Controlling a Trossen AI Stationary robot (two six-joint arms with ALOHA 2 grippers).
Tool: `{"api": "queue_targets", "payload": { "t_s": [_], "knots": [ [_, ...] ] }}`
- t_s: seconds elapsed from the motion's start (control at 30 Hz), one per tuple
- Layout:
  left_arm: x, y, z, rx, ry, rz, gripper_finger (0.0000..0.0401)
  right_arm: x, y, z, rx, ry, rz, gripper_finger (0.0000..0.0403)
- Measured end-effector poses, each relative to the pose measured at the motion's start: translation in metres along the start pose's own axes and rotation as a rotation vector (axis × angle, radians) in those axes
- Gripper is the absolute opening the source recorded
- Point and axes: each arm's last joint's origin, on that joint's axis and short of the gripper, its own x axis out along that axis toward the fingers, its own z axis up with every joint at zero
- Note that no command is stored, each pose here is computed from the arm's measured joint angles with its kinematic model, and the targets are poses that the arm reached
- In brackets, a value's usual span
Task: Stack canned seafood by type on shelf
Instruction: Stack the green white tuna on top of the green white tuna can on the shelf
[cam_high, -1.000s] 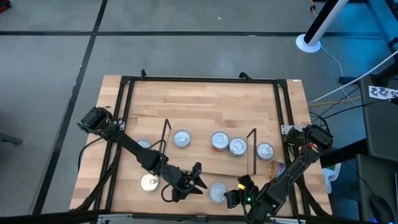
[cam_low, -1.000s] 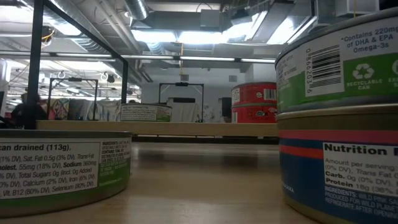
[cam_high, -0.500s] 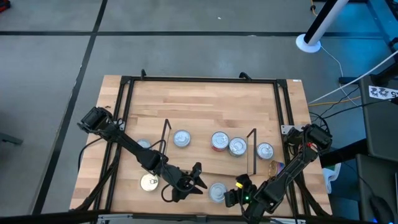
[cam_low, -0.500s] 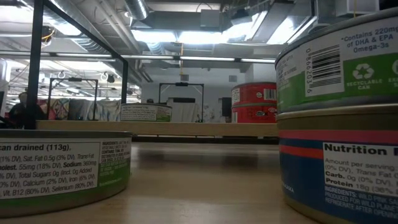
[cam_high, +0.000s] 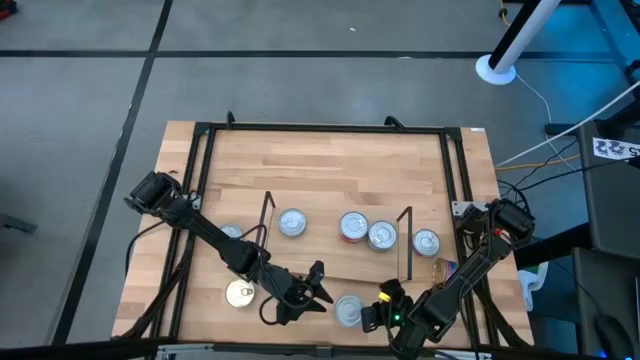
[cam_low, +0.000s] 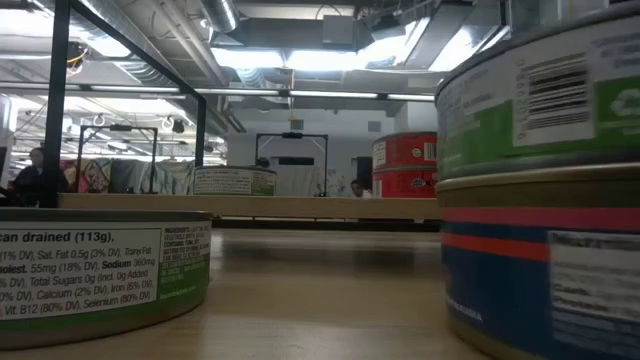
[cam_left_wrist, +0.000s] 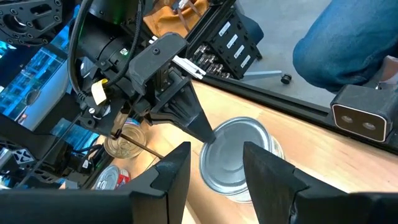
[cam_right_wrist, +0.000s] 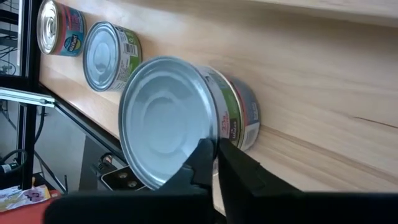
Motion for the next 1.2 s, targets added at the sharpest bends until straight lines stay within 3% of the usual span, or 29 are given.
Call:
{"api": "queue_targets", "payload": {
  "t_s": [0.33,0.83,1.03,1.2],
  "knots": [
    [0.000,0.000,0.000,-0.026,-0.006,-0.007,0.0143,0.000,0.000,0.000,-0.005,-0.001,-0.003,0.0002],
    [0.000,0.005,0.006,-0.160,-0.010,0.006,0.0143,0.002,0.001,0.003,0.002,-0.005,-0.009,0.0002],
    [-0.001,0.014,0.026,-0.147,0.046,-0.026,0.0143,0.002,0.001,0.003,0.002,-0.001,-0.011,0.0002],
    [-0.007,0.000,0.035,-0.068,0.145,-0.026,0.0143,0.002,0.001,0.003,0.003,0.000,-0.011,0.0002]
  ]
}}
